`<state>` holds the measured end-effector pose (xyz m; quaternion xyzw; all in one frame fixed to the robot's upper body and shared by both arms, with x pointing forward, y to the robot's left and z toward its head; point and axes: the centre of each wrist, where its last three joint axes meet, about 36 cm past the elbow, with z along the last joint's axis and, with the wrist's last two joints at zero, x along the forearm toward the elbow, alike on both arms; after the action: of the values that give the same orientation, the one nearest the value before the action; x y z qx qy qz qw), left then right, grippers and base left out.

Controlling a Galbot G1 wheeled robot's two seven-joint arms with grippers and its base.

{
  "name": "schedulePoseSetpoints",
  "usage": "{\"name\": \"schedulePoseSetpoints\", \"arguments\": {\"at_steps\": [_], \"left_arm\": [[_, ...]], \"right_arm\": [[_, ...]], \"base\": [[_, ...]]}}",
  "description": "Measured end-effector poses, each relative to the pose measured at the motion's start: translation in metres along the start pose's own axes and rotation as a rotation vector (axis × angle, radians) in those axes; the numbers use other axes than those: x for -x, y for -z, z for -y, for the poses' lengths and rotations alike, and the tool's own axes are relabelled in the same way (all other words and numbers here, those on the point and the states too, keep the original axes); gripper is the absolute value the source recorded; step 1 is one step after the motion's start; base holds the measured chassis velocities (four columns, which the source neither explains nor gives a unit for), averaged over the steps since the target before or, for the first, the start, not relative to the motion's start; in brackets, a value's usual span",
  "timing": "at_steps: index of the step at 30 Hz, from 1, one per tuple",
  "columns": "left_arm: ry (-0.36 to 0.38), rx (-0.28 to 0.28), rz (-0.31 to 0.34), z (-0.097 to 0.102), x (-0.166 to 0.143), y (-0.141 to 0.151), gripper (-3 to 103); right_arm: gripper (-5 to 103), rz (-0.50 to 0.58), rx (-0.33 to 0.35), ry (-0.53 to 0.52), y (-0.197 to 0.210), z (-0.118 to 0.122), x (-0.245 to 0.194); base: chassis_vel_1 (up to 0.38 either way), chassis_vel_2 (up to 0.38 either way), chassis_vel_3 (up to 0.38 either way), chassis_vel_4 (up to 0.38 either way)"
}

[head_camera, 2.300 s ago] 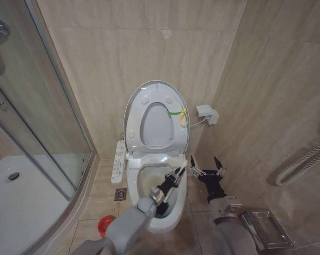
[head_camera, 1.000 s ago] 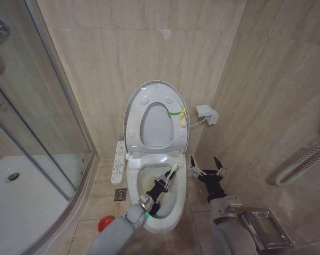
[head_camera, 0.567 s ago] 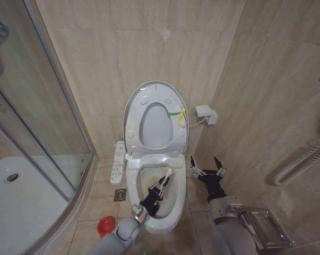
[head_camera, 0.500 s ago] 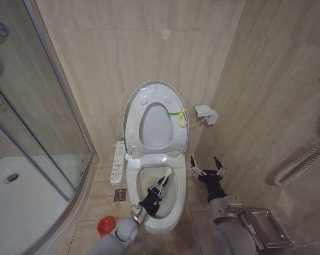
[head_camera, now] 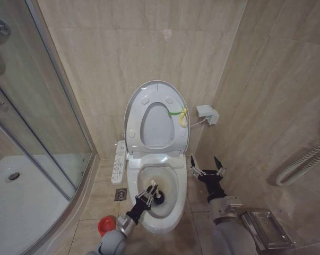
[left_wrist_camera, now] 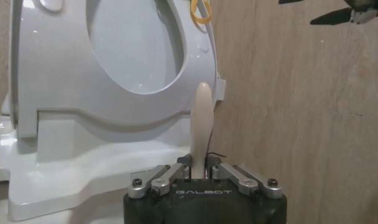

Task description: Open the toilet lid, clean the toilet bowl with a toilet brush, close the toilet lid, and flush.

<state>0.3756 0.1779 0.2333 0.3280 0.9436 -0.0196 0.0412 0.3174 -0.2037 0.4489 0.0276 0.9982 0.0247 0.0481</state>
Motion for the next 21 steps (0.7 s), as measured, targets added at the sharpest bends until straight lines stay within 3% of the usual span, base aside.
{"name": "schedulePoseSetpoints", "arguments": {"at_steps": [21], "left_arm": [[0.095, 0.052, 0.146, -0.023, 0.038, 0.060, 15]], "right_arm": [[100, 0.000, 0.000, 0.000, 0.000, 0.000, 0.000]], "base": [[0.000, 0.000, 0.000, 0.000]]}}
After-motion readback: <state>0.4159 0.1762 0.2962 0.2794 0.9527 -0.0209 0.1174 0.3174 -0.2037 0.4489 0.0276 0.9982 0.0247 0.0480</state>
